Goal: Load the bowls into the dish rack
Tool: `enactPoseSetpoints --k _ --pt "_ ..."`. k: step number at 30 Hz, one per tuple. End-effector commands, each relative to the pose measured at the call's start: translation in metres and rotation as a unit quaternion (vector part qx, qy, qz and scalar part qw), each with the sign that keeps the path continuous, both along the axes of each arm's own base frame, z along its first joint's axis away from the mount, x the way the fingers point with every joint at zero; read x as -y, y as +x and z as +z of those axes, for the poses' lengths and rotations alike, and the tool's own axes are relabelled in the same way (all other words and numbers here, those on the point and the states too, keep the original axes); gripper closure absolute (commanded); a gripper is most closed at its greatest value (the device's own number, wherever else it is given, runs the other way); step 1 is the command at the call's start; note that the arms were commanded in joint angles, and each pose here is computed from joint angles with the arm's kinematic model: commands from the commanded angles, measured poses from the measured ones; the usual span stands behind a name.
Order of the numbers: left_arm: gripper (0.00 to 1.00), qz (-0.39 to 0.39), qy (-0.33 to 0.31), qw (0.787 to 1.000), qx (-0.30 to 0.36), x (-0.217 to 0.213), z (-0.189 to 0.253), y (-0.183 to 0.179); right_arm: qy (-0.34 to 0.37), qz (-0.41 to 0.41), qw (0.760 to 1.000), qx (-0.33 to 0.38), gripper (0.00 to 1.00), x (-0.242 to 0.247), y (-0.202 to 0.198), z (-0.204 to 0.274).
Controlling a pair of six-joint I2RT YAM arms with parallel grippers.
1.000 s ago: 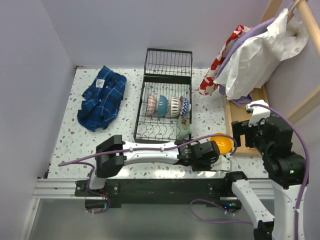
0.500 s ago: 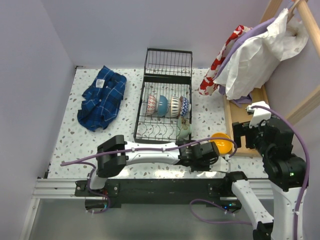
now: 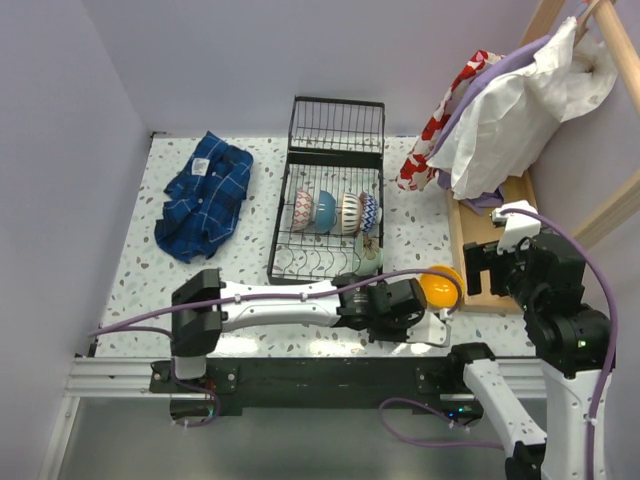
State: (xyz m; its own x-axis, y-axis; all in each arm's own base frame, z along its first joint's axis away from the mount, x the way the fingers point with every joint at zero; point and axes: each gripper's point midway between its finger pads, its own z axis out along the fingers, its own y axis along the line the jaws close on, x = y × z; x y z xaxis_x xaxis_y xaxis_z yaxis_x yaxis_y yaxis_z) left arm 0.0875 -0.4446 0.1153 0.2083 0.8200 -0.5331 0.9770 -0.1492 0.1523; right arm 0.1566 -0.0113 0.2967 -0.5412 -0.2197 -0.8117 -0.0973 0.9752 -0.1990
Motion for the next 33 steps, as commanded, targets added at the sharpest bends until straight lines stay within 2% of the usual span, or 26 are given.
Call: enactPoseSetpoints --k 1,6,10,15,16,17,18,21,22,23,25,26,30,33 --pt "1.00 -0.021 -0.089 0.996 0.020 -0.004 0.076 0.003 0.006 0.005 1.000 0.005 0.01 -0.004 0.013 0.008" --pt "1.00 0.003 -0.136 0.991 -0.002 -0.018 0.115 0.027 -0.004 0.012 1.000 -0.013 0.01 -0.004 0.020 0.005" --pt "1.00 0.053 -0.185 0.981 -0.032 -0.037 0.145 0.067 -0.020 0.022 0.999 -0.031 0.02 -0.003 0.027 0.000" --pt "1.00 0.106 -0.262 0.953 -0.108 -0.053 0.173 0.087 -0.033 0.037 0.997 -0.060 0.02 -0.003 0.032 -0.015" --pt "1.00 0.128 -0.277 0.945 -0.117 -0.061 0.175 0.102 -0.040 0.044 0.996 -0.063 0.02 -0.003 0.033 -0.016" --pt "1.00 0.138 -0.324 0.927 -0.130 -0.061 0.197 0.107 -0.043 0.049 0.996 -0.067 0.02 -0.004 0.033 -0.019" --pt "1.00 0.147 -0.331 0.918 -0.160 -0.066 0.185 0.107 -0.048 0.054 0.995 -0.070 0.02 -0.003 0.035 -0.021" --pt "1.00 0.184 -0.428 0.867 -0.179 -0.088 0.201 0.135 -0.068 0.060 0.993 -0.079 0.02 0.000 0.041 -0.023" --pt "1.00 0.166 -0.479 0.847 -0.161 -0.089 0.223 0.141 -0.077 0.060 0.991 -0.086 0.02 0.003 0.041 -0.024" --pt "1.00 0.187 -0.485 0.832 -0.193 -0.095 0.211 0.140 -0.082 0.059 0.991 -0.089 0.02 0.004 0.043 -0.022" --pt "1.00 0.180 -0.526 0.808 -0.196 -0.103 0.223 0.149 -0.096 0.060 0.988 -0.104 0.02 0.008 0.046 -0.022" --pt "1.00 0.199 -0.524 0.795 -0.232 -0.105 0.211 0.149 -0.100 0.061 0.987 -0.107 0.02 0.009 0.047 -0.022" --pt "1.00 0.221 -0.549 0.761 -0.264 -0.116 0.200 0.164 -0.112 0.067 0.983 -0.126 0.02 0.011 0.052 -0.024" --pt "1.00 0.247 -0.568 0.727 -0.295 -0.126 0.189 0.174 -0.123 0.069 0.980 -0.138 0.02 0.014 0.053 -0.025"
